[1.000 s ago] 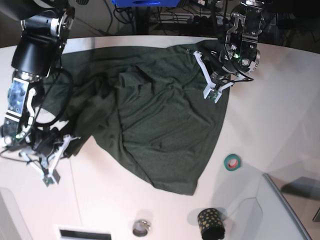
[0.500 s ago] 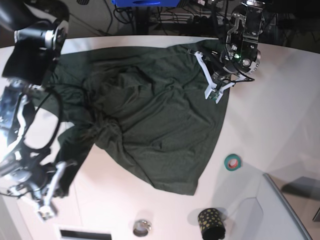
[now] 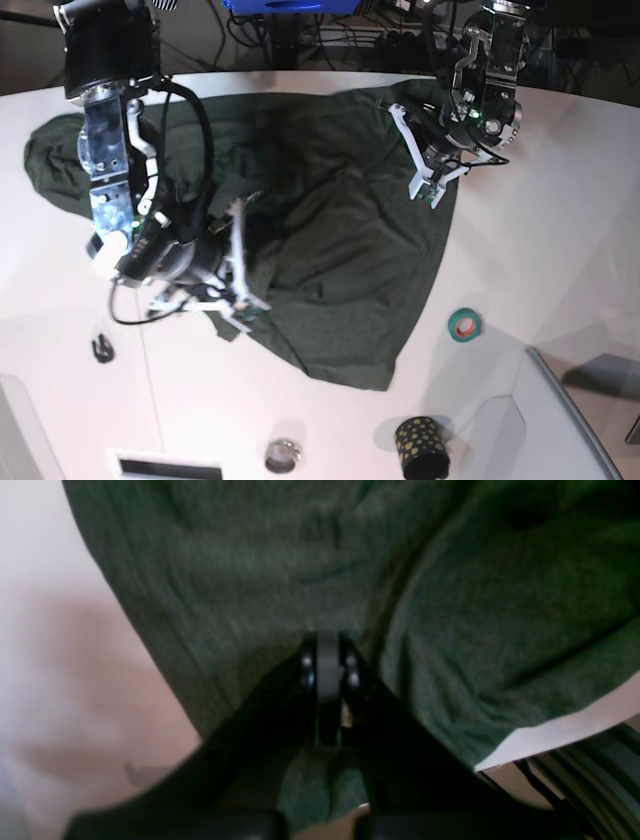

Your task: Layout the t-shirt on the table in an organized manner, then fold the t-shirt properly

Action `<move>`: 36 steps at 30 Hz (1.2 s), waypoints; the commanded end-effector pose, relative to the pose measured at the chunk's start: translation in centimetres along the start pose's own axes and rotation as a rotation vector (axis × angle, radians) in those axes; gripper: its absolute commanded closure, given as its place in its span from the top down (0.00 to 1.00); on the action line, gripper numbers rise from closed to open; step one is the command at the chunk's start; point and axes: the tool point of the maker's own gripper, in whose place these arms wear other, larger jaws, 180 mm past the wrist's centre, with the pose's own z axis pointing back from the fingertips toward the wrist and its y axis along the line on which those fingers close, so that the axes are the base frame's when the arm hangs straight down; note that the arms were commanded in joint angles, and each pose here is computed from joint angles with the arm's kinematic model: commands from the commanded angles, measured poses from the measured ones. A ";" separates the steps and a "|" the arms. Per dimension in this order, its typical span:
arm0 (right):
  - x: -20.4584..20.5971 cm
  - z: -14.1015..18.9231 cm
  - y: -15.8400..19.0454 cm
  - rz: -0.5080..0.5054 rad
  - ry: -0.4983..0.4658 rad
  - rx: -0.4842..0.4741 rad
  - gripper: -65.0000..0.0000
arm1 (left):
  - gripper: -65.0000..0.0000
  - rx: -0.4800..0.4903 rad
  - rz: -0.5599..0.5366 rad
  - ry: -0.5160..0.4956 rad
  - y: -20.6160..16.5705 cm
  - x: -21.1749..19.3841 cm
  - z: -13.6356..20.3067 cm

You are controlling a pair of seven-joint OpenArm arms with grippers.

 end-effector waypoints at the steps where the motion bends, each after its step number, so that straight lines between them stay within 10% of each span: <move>1: 1.1 0.8 -1.7 -0.014 -0.045 -0.038 0.15 | 0.00 0.003 0.003 -0.028 0.2 0.8 0.3; 8: -0.7 2.1 -6.0 -0.148 -0.057 -0.128 0.63 | 0.00 0.004 0.003 -0.031 0.2 0.9 0.3; 24: 2.4 -9.5 -8.9 -0.729 -0.256 0.195 0.63 | 0.00 0.001 0.002 -0.029 0.1 0.7 0.3; 36: -0.7 -11.9 -11.1 -0.924 -0.231 -0.006 0.63 | 0.00 0.001 0.002 -0.025 0.1 0.7 0.3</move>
